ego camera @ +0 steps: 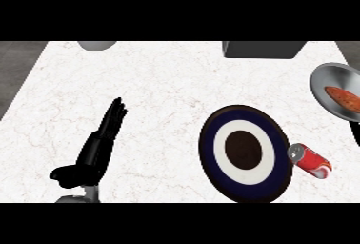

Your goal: Pick the sweet potato from the plate and place it in the pan

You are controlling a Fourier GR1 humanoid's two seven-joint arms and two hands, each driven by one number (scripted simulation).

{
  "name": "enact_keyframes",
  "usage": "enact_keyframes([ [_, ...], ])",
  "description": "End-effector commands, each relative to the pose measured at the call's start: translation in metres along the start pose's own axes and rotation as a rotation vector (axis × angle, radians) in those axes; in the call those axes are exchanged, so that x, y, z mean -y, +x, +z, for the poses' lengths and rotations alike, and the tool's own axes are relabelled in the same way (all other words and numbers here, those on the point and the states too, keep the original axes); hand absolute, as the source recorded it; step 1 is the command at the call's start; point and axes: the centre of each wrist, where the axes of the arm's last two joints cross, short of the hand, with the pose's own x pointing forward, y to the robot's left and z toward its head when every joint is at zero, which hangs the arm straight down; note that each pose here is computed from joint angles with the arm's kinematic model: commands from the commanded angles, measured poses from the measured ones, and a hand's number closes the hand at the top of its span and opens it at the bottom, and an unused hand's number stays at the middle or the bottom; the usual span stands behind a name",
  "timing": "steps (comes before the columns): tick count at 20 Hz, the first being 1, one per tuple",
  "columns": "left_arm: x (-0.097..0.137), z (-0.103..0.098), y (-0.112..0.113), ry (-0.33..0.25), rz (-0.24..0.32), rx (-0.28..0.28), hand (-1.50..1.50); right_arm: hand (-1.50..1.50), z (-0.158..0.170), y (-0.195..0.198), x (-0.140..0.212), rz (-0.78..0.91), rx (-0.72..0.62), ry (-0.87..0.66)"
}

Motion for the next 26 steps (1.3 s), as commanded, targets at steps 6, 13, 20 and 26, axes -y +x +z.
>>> enact_keyframes([
  [6,0.006,0.005,0.015,0.011,-0.001,-0.022,0.00,-1.50,0.027,-0.029,0.012,0.027,0.041,0.037],
  [13,0.011,0.002,-0.004,0.011,-0.005,-0.002,0.00,-1.50,0.033,-0.034,0.017,0.091,0.029,0.075],
  [20,-0.012,0.019,-0.004,0.016,0.004,0.003,0.00,-1.50,0.020,-0.020,0.006,0.135,0.007,0.062],
  [26,0.004,0.017,-0.008,0.012,0.005,-0.015,0.00,-1.50,0.022,-0.022,0.001,0.193,0.031,0.043],
])
